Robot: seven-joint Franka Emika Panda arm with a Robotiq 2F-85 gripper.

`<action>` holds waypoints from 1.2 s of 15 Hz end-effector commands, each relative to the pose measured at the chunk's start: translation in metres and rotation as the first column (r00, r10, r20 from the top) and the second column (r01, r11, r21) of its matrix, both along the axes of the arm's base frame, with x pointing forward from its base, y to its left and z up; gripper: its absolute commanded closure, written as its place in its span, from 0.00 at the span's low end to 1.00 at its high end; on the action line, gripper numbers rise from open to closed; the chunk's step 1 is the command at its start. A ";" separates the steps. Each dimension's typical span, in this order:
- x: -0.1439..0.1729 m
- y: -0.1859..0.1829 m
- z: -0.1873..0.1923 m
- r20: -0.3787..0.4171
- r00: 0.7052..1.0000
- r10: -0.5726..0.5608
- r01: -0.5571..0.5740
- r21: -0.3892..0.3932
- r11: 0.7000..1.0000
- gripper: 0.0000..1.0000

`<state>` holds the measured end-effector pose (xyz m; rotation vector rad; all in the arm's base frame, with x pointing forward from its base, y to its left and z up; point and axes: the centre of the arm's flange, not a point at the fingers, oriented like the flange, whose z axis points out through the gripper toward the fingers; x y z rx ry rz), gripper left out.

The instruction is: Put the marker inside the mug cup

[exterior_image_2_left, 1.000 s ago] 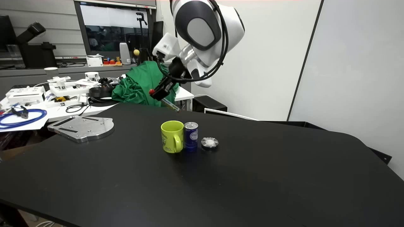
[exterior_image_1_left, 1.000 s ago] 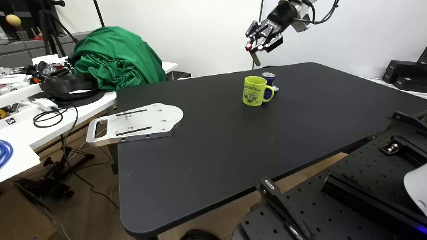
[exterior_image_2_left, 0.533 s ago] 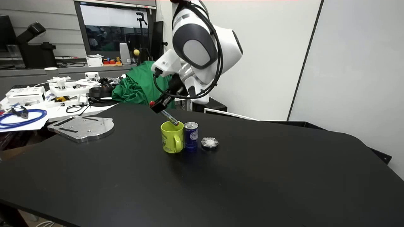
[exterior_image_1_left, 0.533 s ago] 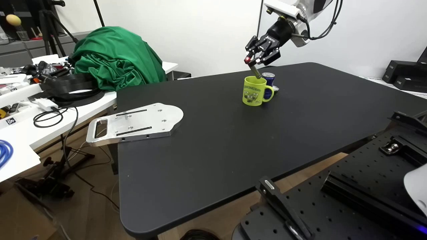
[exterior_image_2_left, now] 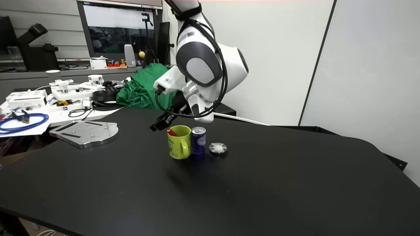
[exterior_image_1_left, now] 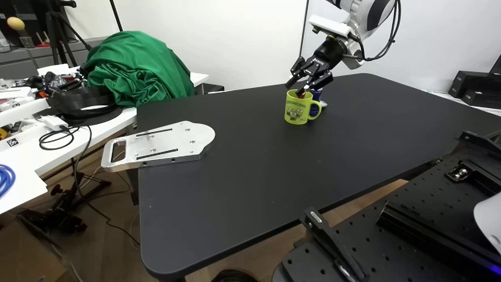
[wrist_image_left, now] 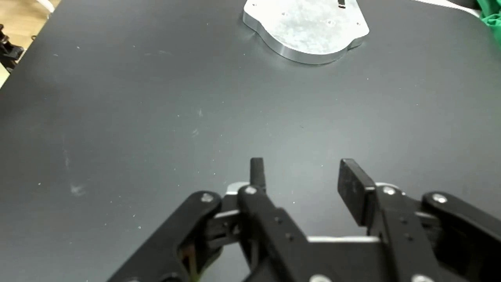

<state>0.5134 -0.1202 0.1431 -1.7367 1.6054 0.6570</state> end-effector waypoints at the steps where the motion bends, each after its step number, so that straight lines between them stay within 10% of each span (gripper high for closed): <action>1: 0.006 0.008 0.013 0.010 1.000 0.008 -0.008 -0.007 1.000 0.16; 4: 0.009 0.012 0.020 0.018 0.999 0.027 -0.027 -0.016 1.000 0.01; 10: -0.004 0.011 0.028 0.036 0.964 0.265 -0.265 -0.012 0.964 0.00; 18: -0.031 -0.037 0.039 -0.023 0.711 0.702 -0.703 -0.029 0.711 0.00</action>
